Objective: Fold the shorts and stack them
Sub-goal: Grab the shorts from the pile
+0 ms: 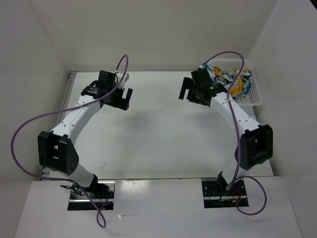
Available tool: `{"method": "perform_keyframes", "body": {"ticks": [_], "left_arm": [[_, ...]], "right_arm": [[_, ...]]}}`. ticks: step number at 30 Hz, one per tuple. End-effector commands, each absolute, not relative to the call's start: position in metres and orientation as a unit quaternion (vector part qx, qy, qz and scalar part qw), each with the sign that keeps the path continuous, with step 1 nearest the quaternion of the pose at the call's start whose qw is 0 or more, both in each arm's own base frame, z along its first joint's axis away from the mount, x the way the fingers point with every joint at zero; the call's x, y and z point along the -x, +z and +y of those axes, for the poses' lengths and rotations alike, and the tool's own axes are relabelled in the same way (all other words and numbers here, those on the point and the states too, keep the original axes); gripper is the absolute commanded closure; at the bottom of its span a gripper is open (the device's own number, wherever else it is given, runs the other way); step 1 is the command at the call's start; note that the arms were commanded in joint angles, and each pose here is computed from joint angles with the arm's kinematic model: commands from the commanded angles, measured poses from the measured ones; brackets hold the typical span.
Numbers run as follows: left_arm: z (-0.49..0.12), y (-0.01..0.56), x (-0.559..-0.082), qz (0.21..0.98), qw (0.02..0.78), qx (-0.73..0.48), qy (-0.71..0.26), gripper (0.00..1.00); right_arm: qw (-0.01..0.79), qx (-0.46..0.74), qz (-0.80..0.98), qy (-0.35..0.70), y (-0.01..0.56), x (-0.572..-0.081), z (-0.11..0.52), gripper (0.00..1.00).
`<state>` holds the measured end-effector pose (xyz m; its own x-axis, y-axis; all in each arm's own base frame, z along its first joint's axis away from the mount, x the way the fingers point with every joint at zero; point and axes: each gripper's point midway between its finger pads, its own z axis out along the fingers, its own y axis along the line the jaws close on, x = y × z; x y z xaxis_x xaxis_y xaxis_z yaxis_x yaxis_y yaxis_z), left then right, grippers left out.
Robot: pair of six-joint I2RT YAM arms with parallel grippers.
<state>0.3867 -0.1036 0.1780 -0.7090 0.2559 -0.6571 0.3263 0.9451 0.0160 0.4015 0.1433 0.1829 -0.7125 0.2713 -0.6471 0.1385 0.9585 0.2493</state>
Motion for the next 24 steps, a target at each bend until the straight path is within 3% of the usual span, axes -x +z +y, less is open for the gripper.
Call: {"method": "perform_keyframes", "body": {"ticks": [1,12,16,20,24], "left_arm": [[-0.109,0.178,-0.388,0.92,0.349,-0.163,-0.066,0.0],[-0.111,0.187,-0.388,0.912,0.369,-0.165,-0.073,0.0],[-0.116,0.182,-0.391,0.914,0.359,-0.169,-0.084,0.0],[-0.117,0.185,-0.39,0.913,0.358,-0.171,-0.089,0.0],[-0.12,0.185,-0.389,0.913,0.358,-0.173,-0.094,0.0]], "right_arm": [[0.419,-0.126,0.895,0.085,0.221,-0.399,0.125,0.0],[0.473,-0.189,0.855,-0.095,0.236,-0.387,0.048,0.0],[0.468,-0.234,0.852,-0.036,0.244,-0.406,0.03,0.0],[0.447,-0.336,0.829,0.028,0.237,-0.435,-0.031,0.0],[0.407,-0.371,0.835,-0.003,0.217,-0.467,-0.065,0.0]]}}
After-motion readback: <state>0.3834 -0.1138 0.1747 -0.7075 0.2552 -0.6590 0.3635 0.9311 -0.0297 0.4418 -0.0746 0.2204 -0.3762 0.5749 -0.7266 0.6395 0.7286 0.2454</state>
